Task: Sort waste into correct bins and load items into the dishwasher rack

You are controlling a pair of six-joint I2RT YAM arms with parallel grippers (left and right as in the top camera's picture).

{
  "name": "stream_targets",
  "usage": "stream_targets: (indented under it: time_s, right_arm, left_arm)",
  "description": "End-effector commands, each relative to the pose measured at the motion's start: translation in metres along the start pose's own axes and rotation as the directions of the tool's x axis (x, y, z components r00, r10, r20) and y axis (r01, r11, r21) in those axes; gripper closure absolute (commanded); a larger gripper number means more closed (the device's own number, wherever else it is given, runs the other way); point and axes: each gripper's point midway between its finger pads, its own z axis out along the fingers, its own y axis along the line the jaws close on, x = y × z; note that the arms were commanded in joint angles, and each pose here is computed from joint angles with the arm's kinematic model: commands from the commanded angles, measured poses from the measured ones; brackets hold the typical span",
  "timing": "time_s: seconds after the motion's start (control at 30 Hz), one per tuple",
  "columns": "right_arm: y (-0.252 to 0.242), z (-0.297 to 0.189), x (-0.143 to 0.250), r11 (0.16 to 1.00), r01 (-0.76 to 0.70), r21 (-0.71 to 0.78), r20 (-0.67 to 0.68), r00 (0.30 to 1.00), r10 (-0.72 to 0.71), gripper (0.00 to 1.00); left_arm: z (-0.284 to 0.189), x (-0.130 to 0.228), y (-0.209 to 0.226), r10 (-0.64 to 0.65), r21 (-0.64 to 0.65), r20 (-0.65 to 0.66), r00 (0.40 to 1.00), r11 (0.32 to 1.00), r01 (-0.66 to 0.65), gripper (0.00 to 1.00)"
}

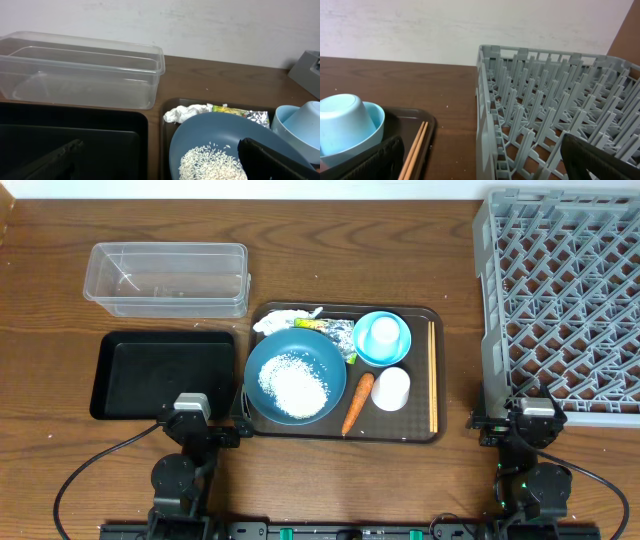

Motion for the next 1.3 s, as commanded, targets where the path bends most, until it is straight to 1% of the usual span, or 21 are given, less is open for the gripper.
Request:
stream_targets:
  time_s: [0.0,0.7,0.73,0.8,0.87,0.93,1.0,1.07,1.1,1.13,1.2,1.27]
  right_arm:
    - [0.0,0.0,0.002,1.0,0.009,-0.002,-0.007,1.0,-0.009,0.01]
    - [0.0,0.0,0.002,1.0,0.009,-0.002,-0.007,1.0,-0.009,0.01]
    - [0.0,0.0,0.002,1.0,0.009,-0.002,-0.007,1.0,-0.009,0.01]
    - [0.0,0.0,0.002,1.0,0.009,-0.002,-0.007,1.0,-0.009,0.01]
    - [0.0,0.0,0.002,1.0,0.009,-0.001,-0.007,1.0,-0.009,0.01]
    - [0.0,0.0,0.002,1.0,0.009,-0.001,-0.007,1.0,-0.009,0.01]
    - [0.0,0.0,0.002,1.0,0.009,-0.001,-0.007,1.0,-0.009,0.01]
    - [0.0,0.0,0.002,1.0,0.009,-0.001,-0.007,1.0,-0.009,0.01]
    - [0.0,0.0,0.002,1.0,0.009,-0.002,-0.007,1.0,-0.009,0.01]
    - [0.0,0.0,0.002,1.0,0.009,-0.001,-0.007,1.0,-0.009,0.01]
    - [0.0,0.0,0.002,1.0,0.009,-0.001,-0.007,1.0,-0.009,0.01]
    - [0.0,0.0,0.002,1.0,0.009,-0.001,-0.007,1.0,-0.009,0.01]
  left_arm:
    - [0.001,0.016,0.006,0.016,-0.022,-0.049,0.999,1.0,-0.017,0.0]
    - [0.001,0.014,0.005,0.016,-0.021,-0.041,0.999,1.0,-0.017,0.0]
    - [0.001,0.012,0.004,0.012,-0.011,-0.032,0.999,1.0,-0.012,0.0]
    - [0.0,0.014,-0.014,-0.053,0.085,-0.052,0.997,0.995,0.058,0.0]
    - [-0.003,0.017,-0.036,-0.13,0.207,-0.095,0.987,0.967,0.148,0.0]
    - [-0.01,0.019,-0.057,-0.202,0.314,-0.157,0.967,0.918,0.242,0.0]
    - [-0.015,0.021,-0.07,-0.256,0.367,-0.214,0.943,0.873,0.32,0.0]
    - [-0.02,0.023,-0.08,-0.277,0.412,-0.257,0.926,0.835,0.365,0.0]
    - [-0.024,0.018,-0.087,-0.294,0.446,-0.27,0.917,0.805,0.39,0.0]
    - [-0.028,0.013,-0.095,-0.299,0.489,-0.274,0.914,0.775,0.4,0.0]
    - [-0.042,-0.005,-0.114,-0.266,0.61,-0.248,0.931,0.704,0.364,0.0]
    - [-0.053,-0.019,-0.124,-0.25,0.666,-0.239,0.938,0.661,0.346,0.0]
